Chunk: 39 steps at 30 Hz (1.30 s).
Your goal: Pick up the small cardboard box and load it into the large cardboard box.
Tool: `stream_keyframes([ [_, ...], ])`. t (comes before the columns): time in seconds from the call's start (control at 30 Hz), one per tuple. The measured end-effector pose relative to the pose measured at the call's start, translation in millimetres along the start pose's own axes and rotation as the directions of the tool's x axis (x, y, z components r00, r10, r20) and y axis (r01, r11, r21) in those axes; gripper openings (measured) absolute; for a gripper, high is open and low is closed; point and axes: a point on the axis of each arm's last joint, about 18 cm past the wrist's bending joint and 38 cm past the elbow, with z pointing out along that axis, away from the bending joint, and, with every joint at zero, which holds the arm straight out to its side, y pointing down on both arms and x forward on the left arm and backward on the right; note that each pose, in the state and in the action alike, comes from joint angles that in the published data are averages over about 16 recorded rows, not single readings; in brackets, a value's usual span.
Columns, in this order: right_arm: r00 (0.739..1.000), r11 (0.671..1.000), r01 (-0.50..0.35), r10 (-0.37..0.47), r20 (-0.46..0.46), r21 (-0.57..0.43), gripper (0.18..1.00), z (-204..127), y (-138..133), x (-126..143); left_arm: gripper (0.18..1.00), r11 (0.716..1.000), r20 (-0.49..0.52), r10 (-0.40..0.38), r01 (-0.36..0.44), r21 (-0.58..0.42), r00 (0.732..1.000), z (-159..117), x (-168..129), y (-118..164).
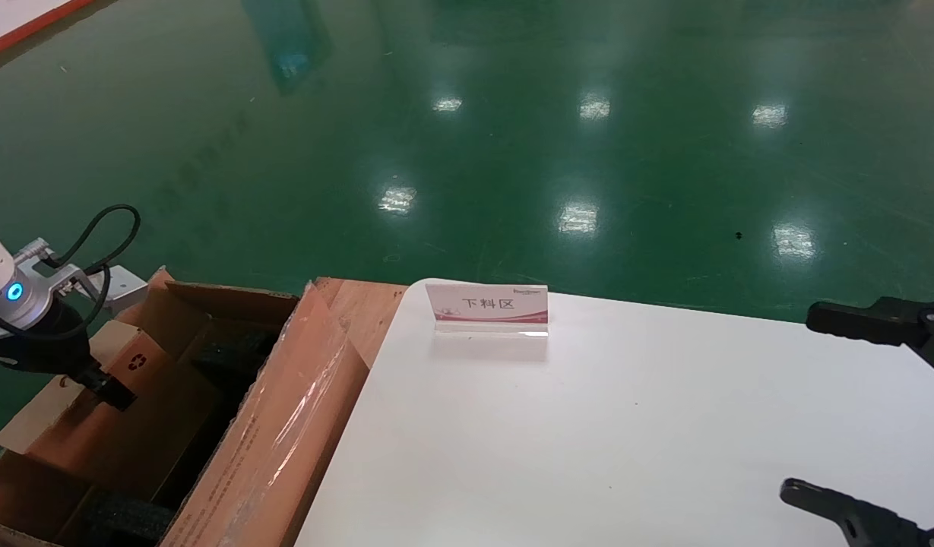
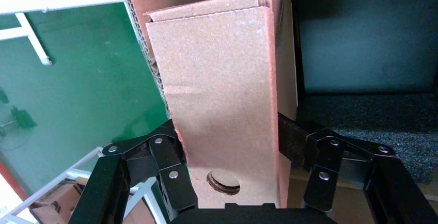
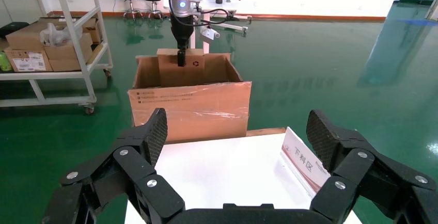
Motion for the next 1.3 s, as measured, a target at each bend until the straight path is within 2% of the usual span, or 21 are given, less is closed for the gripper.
stream_keyframes([
  [0.33,1.000,1.000,0.000,0.000,0.000,0.000,1.001,0.0,0.0,0.0,0.375,1.000,-0.001,0.000,0.000,-0.002,1.000,-0.3,-0.2,0.6],
  [0.57,1.000,1.000,0.000,0.000,0.000,0.000,1.001,0.0,0.0,0.0,0.463,1.000,0.000,0.000,0.000,-0.002,1.000,-0.9,-0.7,1.0],
  [0.9,1.000,1.000,0.000,0.000,0.000,0.000,1.001,0.0,0.0,0.0,0.665,1.000,0.002,0.013,-0.013,0.008,1.000,-3.6,-0.4,-1.8],
  [1.13,1.000,1.000,0.000,0.000,0.000,0.000,1.001,0.0,0.0,0.1,0.815,0.993,-0.018,0.055,-0.053,0.102,0.998,-22.6,2.1,-19.2],
  [1.3,1.000,1.000,0.000,0.000,0.000,0.000,1.001,-0.1,0.0,0.1,0.897,0.968,-0.050,0.097,-0.083,0.238,0.994,-50.1,6.0,-37.7],
])
